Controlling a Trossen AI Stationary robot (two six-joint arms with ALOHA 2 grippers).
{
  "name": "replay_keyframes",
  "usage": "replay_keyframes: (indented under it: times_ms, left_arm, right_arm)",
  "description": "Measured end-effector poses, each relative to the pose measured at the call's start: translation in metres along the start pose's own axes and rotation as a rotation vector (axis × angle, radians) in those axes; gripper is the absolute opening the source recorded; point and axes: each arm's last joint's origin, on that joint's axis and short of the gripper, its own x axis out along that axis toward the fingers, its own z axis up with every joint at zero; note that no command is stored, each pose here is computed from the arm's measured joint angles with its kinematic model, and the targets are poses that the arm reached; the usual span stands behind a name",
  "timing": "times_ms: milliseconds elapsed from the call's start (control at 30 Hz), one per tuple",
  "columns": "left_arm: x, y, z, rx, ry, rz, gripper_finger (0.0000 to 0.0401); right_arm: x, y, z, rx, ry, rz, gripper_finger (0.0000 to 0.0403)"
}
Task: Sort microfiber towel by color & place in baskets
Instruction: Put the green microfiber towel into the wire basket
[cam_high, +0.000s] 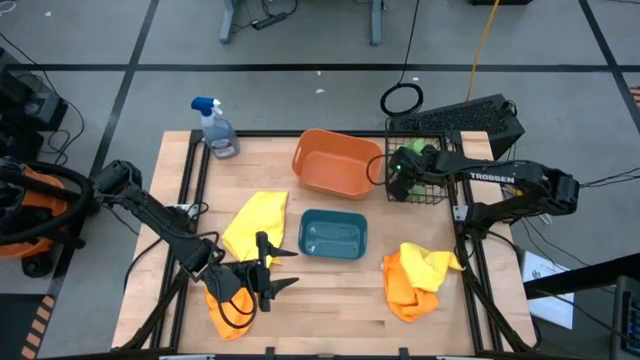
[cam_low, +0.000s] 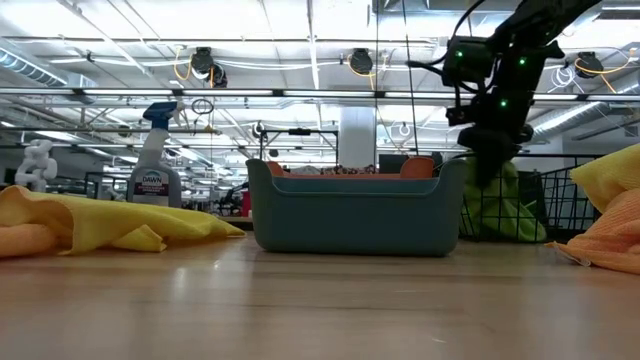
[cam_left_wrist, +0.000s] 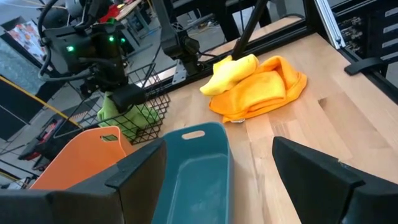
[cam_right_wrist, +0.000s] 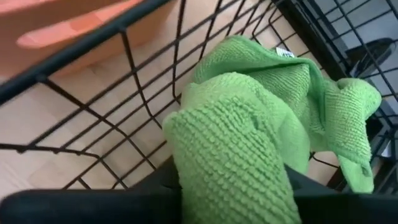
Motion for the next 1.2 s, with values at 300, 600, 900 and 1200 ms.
replay_keyframes:
  times_ms: [300,600,900,1200]
  left_arm:
    - [0.000,-0.001,-0.005,0.017,0.042,-0.006,0.0299]
    - [0.000,-0.001,-0.006,0.019,0.044,-0.006,0.0299]
    - [0.000,-0.001,-0.006,0.009,0.043,-0.006,0.0299]
    - [0.000,-0.001,-0.006,-0.006,0.044,-0.005,0.0299]
  right_arm:
    - [-0.004,-0.003,-0.009,0.056,0.063,-0.012,0.0246]
    - [-0.032,-0.013,-0.020,0.175,0.049,0.156,0.0290]
    - [-0.053,-0.025,-0.031,0.315,-0.011,0.199,0.0288]
    - [-0.056,-0.026,-0.037,0.330,0.033,0.198,0.0317]
